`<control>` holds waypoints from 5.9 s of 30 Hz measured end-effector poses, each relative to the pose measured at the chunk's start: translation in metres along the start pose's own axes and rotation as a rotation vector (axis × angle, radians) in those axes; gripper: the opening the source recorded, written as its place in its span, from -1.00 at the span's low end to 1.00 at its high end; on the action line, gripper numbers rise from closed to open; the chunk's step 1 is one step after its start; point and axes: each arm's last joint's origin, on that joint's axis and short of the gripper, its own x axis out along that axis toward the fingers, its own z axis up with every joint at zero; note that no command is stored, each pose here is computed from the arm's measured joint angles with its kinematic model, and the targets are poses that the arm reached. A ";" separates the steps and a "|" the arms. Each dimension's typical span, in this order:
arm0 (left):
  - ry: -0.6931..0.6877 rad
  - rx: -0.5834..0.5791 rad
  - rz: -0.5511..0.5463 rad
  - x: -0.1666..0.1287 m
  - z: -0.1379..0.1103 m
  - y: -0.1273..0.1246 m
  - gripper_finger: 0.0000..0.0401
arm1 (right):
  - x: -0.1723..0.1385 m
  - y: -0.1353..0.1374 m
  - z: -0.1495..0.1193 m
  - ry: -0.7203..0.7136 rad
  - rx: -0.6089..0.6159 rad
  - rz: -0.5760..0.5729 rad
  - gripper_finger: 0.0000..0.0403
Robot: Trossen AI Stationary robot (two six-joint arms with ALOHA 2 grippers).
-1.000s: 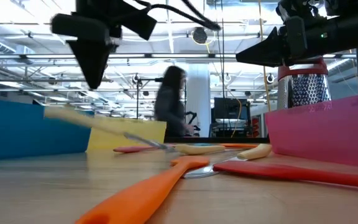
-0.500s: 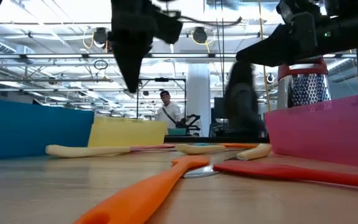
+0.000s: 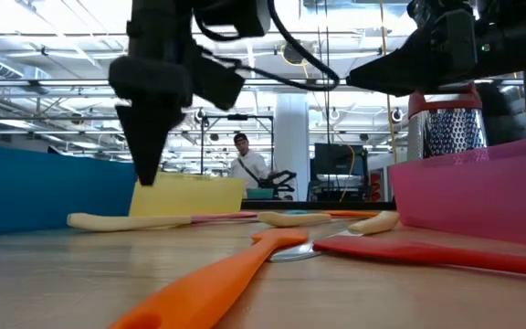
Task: Pick & Place Kitchen Items
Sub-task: Put the yellow knife into the yellow bin
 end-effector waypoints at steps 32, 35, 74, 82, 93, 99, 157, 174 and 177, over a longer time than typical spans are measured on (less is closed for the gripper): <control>-0.103 -0.030 0.018 0.019 0.001 0.011 -0.54 | 0.000 0.000 0.001 -0.011 -0.023 -0.002 -0.21; -0.071 -0.041 0.039 0.028 -0.001 0.015 -0.54 | 0.000 0.000 0.001 -0.011 -0.022 -0.001 -0.21; -0.305 -0.042 0.037 0.002 0.014 -0.002 -0.77 | 0.000 0.000 0.001 -0.012 -0.021 -0.003 -0.21; -0.268 -0.068 0.302 -0.041 0.022 0.030 -0.77 | 0.000 0.000 0.001 -0.011 -0.022 -0.003 -0.21; -0.152 -0.247 0.422 -0.043 0.045 0.119 -0.77 | 0.000 0.000 0.001 -0.007 -0.023 -0.002 -0.21; -0.089 -0.335 0.457 -0.038 0.051 0.176 -0.77 | 0.000 0.000 0.001 -0.006 -0.024 -0.002 -0.21; -0.050 -0.333 0.466 -0.025 0.049 0.188 -0.41 | 0.000 0.000 -0.001 0.014 -0.026 0.000 -0.21; -0.121 -0.106 0.611 -0.076 0.015 0.093 -0.41 | 0.000 0.000 -0.002 0.023 0.090 0.000 -0.21; -0.200 -0.108 0.566 -0.094 0.000 0.085 -0.41 | 0.000 0.000 -0.003 0.025 0.118 0.000 -0.21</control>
